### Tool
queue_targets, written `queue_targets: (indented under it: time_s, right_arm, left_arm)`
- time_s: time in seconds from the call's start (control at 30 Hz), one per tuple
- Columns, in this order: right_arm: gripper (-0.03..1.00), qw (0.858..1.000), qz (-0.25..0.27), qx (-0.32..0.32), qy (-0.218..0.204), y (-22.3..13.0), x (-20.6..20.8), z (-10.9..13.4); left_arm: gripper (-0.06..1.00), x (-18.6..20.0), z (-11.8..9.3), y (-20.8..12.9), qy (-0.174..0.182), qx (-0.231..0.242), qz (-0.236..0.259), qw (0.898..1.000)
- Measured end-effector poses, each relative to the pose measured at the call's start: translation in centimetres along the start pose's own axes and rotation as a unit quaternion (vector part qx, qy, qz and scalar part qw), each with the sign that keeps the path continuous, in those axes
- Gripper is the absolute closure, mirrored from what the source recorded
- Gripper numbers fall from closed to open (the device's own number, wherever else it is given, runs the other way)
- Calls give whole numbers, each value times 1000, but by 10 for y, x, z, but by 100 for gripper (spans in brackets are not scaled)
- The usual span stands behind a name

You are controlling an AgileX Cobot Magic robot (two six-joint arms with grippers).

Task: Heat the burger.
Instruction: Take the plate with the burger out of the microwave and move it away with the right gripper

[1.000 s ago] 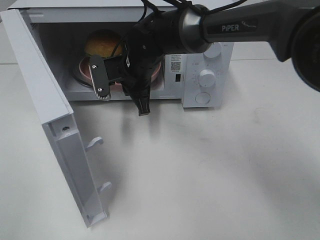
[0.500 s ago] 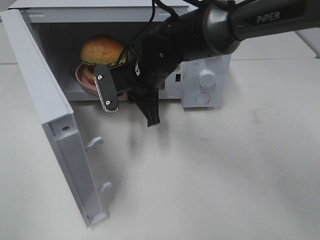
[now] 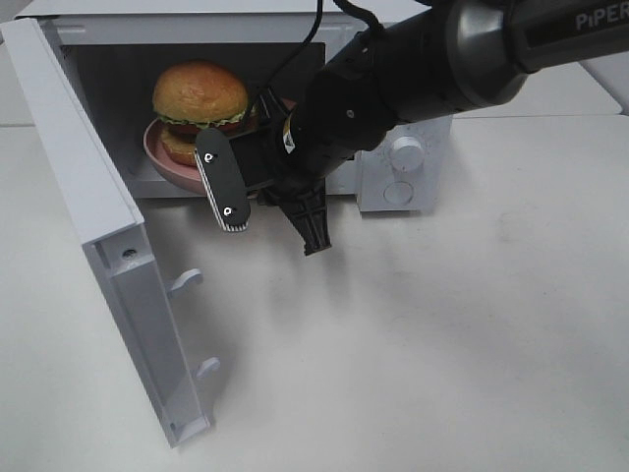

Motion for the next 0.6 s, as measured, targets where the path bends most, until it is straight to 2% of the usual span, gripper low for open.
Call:
queue_targets:
  time_s: [0.6]
  right_arm:
    - [87,1000,-11,20,1,-11,30,25]
  left_arm:
    - [2,0,0,0,0,0,0,1000]
Point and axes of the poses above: a point on each arm's last joint axis where the gripper is mounted, x pointing back along that axis away from the gripper, z along the wrist's bending axis when the last joint is at zero, y = z × x, the point moved 7 cm from there along -x, pointing out along that axis toward the gripper, and after that the axes turned 13 degrees about -x, right-handed, at the moved point
